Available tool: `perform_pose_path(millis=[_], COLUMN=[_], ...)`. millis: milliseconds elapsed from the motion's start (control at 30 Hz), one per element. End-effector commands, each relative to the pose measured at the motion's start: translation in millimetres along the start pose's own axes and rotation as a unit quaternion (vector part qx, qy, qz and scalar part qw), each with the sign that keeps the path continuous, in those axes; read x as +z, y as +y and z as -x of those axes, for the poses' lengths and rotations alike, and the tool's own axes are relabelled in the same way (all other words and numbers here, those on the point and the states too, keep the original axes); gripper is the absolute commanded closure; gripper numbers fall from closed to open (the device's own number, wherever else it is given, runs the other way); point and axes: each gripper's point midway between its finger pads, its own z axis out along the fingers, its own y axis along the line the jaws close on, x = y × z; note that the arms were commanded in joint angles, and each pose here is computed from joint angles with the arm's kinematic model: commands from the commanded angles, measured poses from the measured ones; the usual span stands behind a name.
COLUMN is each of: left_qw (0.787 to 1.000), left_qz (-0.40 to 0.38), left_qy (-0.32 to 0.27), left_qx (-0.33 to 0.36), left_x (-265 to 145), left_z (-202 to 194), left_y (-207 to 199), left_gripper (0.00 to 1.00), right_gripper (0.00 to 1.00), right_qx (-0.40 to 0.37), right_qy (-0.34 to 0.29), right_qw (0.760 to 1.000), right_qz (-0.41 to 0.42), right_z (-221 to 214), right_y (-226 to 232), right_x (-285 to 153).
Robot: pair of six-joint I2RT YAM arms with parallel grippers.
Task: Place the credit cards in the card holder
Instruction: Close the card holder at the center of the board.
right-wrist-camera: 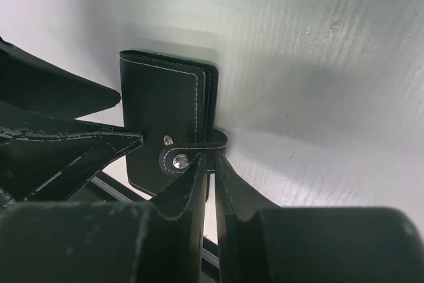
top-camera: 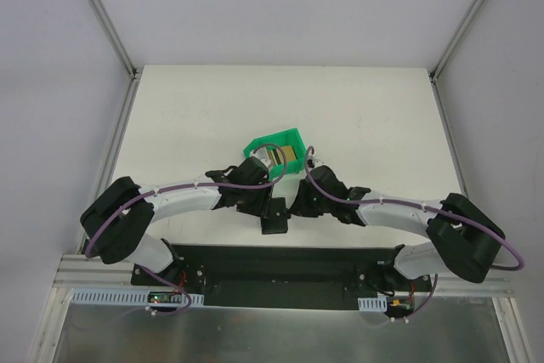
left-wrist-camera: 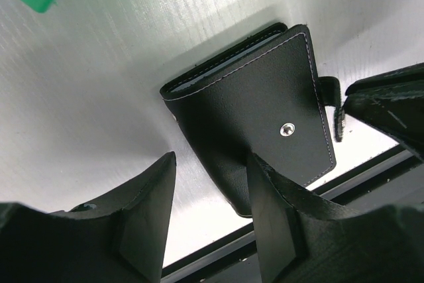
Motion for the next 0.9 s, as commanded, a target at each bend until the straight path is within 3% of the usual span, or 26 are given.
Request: perform_pose_path(millis=[0, 867], left_qw=[1.000, 1.000], left_qz=[0.005, 0.005], left_qy=[-0.001, -0.001], left_qx=[-0.002, -0.006], left_x=[0.2, 2.1], left_z=[3.0, 3.6], left_y=[-4.2, -5.4], left_gripper=[0.54, 0.54], right_gripper=[0.88, 0.86], right_qx=[-0.001, -0.019], right_qy=[-0.015, 0.017], right_qw=[0.999, 0.998], right_qz=[0.043, 0.052], right_z=[15.9, 7.8], right_y=[29.3, 43.4], right_x=[-0.1, 13.9])
